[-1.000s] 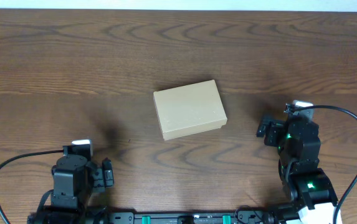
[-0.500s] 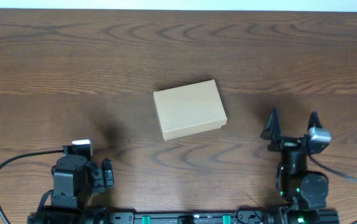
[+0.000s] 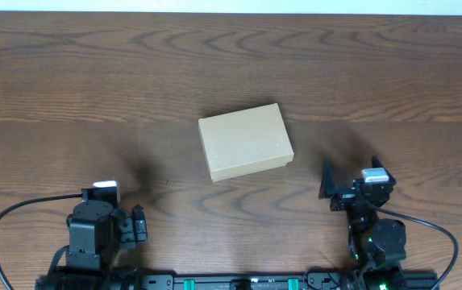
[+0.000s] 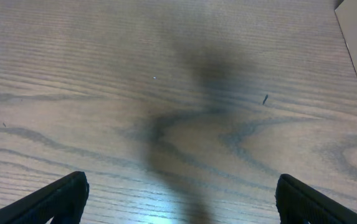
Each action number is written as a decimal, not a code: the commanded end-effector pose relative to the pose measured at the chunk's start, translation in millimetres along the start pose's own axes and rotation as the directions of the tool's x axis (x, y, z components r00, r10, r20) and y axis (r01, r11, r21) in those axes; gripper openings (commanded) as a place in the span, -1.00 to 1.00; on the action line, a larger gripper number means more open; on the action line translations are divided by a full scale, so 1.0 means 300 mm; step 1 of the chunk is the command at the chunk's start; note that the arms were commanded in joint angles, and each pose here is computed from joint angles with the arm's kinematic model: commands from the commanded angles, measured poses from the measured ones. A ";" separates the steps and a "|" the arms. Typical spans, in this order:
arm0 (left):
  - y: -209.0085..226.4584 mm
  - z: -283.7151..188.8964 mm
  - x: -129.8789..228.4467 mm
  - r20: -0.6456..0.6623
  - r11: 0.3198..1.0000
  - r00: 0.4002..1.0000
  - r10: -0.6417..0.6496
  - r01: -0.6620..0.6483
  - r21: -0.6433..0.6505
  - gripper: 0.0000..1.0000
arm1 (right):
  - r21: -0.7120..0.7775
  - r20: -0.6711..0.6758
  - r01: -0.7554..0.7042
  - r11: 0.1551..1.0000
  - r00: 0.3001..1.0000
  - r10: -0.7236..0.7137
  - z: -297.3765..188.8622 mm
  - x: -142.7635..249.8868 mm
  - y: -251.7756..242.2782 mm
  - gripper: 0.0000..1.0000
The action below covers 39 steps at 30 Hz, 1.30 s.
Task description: Pack container
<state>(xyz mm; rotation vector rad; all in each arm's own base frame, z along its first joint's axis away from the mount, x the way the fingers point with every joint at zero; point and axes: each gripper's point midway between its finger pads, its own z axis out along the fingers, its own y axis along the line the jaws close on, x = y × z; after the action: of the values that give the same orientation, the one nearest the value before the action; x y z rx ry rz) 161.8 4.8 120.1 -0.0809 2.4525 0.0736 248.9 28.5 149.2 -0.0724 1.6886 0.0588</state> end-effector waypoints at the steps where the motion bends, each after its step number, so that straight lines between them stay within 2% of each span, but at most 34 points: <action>1: 0.005 0.004 0.007 -0.007 1.000 1.000 0.011 -0.011 -0.010 0.90 | -0.041 0.005 0.028 0.999 1.000 -0.028 -0.009 0.007 0.023 0.99; 17: 0.005 0.004 0.007 -0.007 1.000 1.000 0.010 -0.010 -0.010 0.90 | 0.035 0.043 0.045 0.998 0.998 -0.046 -0.017 -0.023 -0.046 0.99; 39: 0.005 0.004 0.007 -0.007 1.000 1.000 0.011 -0.011 -0.010 0.90 | 0.040 0.045 0.044 0.998 0.998 -0.046 -0.017 -0.024 -0.050 0.99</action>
<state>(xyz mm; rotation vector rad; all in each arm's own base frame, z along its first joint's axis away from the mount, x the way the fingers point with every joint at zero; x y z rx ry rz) 161.8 4.8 120.1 -0.0809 2.4525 0.0736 246.2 13.8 157.9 -0.0671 1.6428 0.0045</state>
